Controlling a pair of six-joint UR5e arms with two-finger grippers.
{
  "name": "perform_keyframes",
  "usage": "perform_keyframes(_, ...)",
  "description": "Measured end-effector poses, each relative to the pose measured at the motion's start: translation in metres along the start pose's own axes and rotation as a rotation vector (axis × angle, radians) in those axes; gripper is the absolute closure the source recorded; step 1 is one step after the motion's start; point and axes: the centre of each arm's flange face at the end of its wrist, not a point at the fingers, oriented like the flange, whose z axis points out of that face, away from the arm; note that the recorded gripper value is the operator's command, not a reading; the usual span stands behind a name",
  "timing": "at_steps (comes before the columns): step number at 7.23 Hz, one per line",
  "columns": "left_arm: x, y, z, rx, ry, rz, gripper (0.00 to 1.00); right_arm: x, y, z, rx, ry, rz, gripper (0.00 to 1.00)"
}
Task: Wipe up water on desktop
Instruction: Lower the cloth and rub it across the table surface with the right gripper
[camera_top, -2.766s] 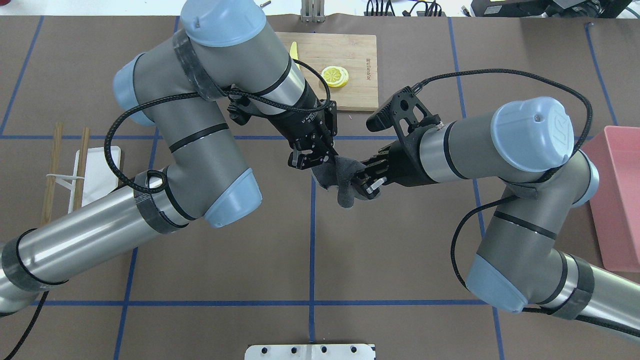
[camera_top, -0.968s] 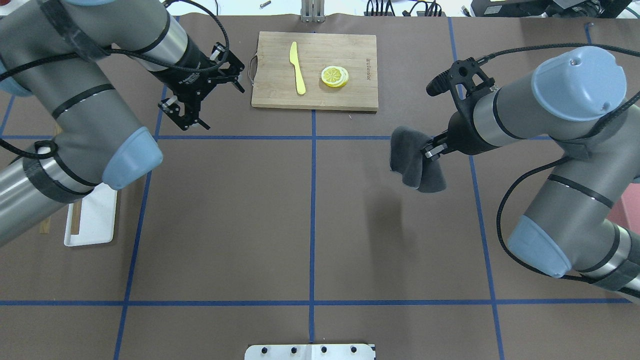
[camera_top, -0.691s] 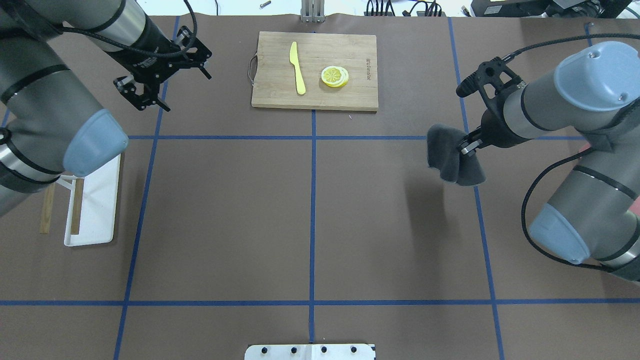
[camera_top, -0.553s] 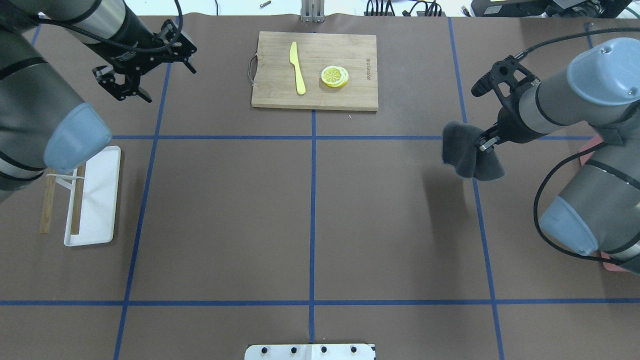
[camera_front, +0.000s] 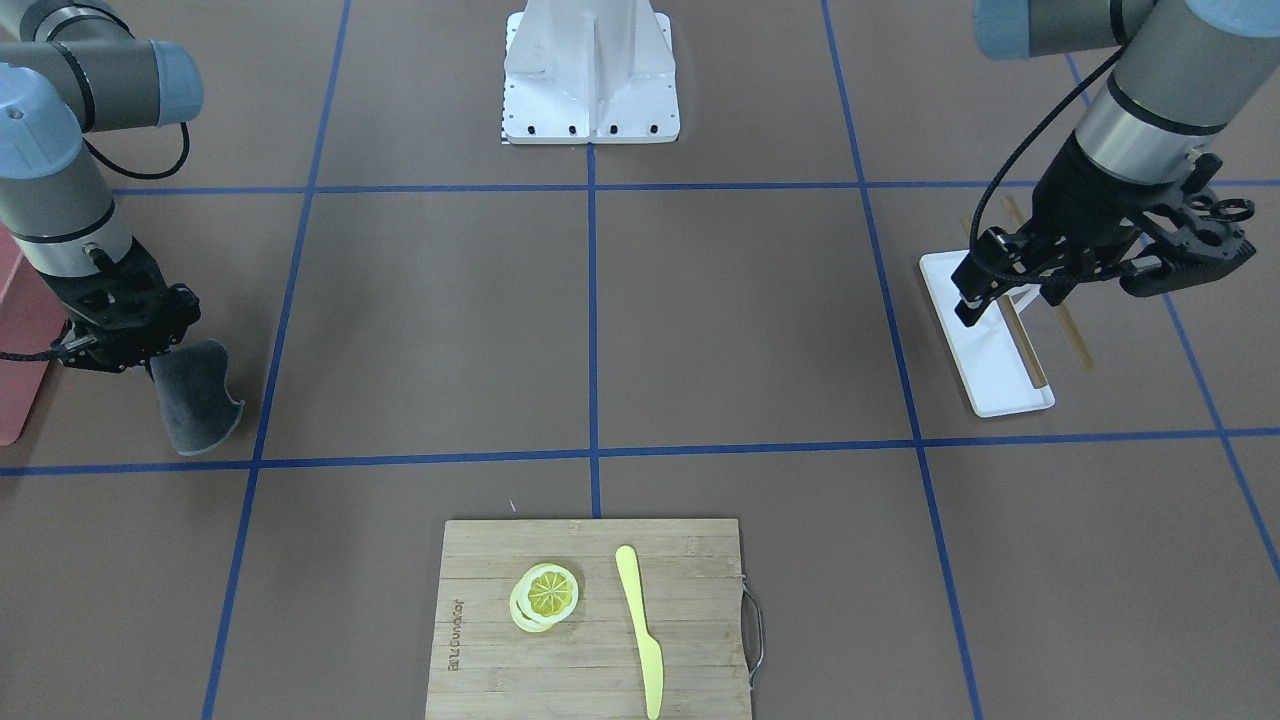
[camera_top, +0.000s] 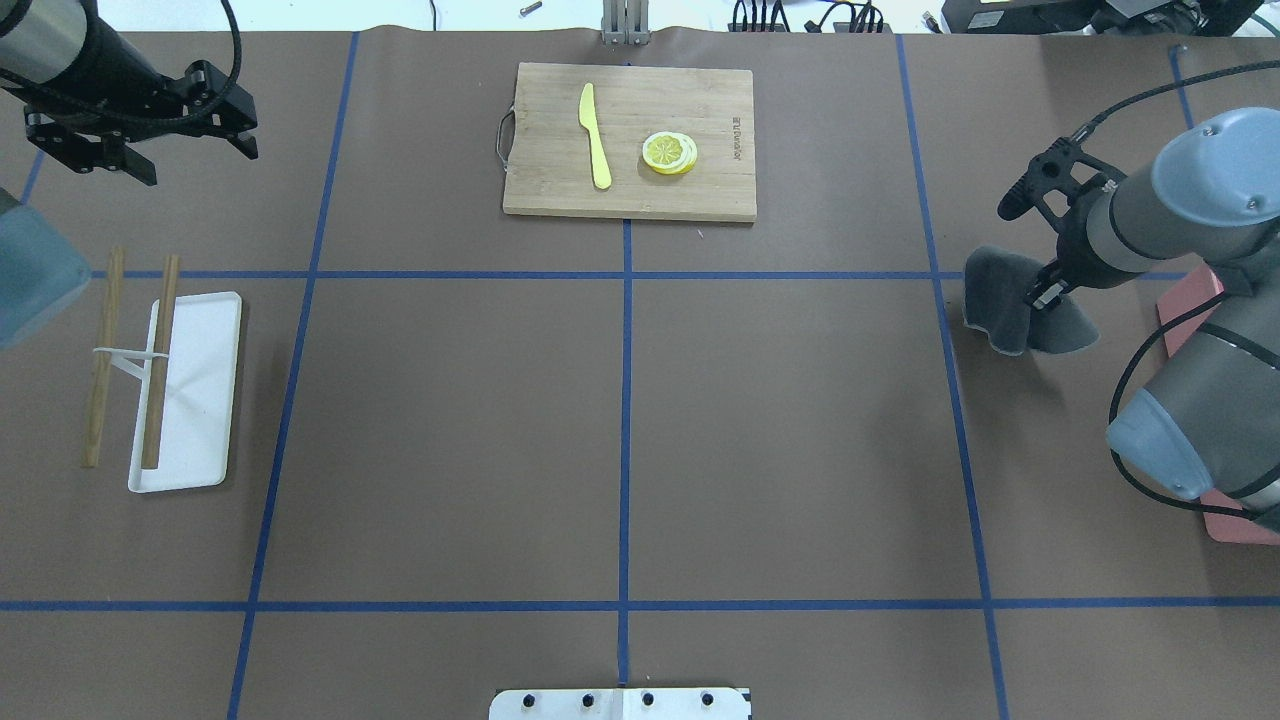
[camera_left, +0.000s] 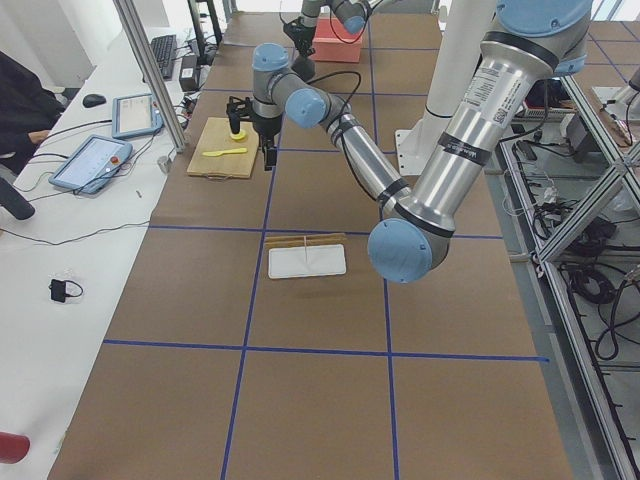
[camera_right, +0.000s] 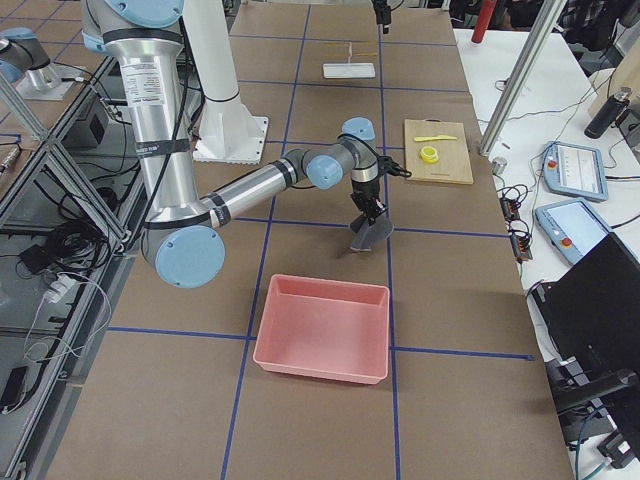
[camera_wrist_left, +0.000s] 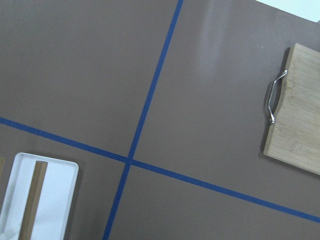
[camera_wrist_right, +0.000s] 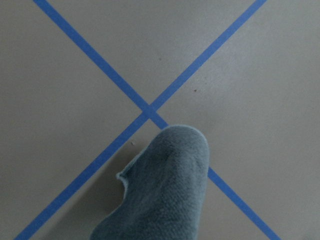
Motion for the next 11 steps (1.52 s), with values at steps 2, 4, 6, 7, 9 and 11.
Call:
perform_keyframes(2, -0.014, -0.004, 0.003, 0.030, 0.009, 0.063, 0.02, -0.042, 0.001, 0.025, -0.042, -0.039, -0.037, 1.00)
perform_keyframes(4, -0.031, -0.021, 0.011, 0.038, -0.013, 0.039, 0.02, -0.116, -0.005, 0.041, -0.066, -0.104, 0.000, 1.00)
perform_keyframes(6, -0.043, -0.032, 0.022, 0.033, -0.038, 0.021, 0.02, -0.184, -0.020, 0.031, -0.068, -0.201, 0.067, 1.00)
perform_keyframes(7, -0.045, -0.034, 0.024, 0.034, -0.043, 0.025, 0.02, -0.211, -0.022, 0.018, -0.069, -0.260, 0.101, 1.00)
perform_keyframes(9, -0.048, -0.037, 0.023, 0.051, -0.059, 0.062, 0.02, -0.265, -0.024, -0.015, -0.070, -0.371, 0.168, 1.00)
perform_keyframes(11, -0.048, -0.037, 0.023, 0.059, -0.064, 0.075, 0.02, -0.286, -0.035, -0.029, -0.073, -0.412, 0.227, 1.00)
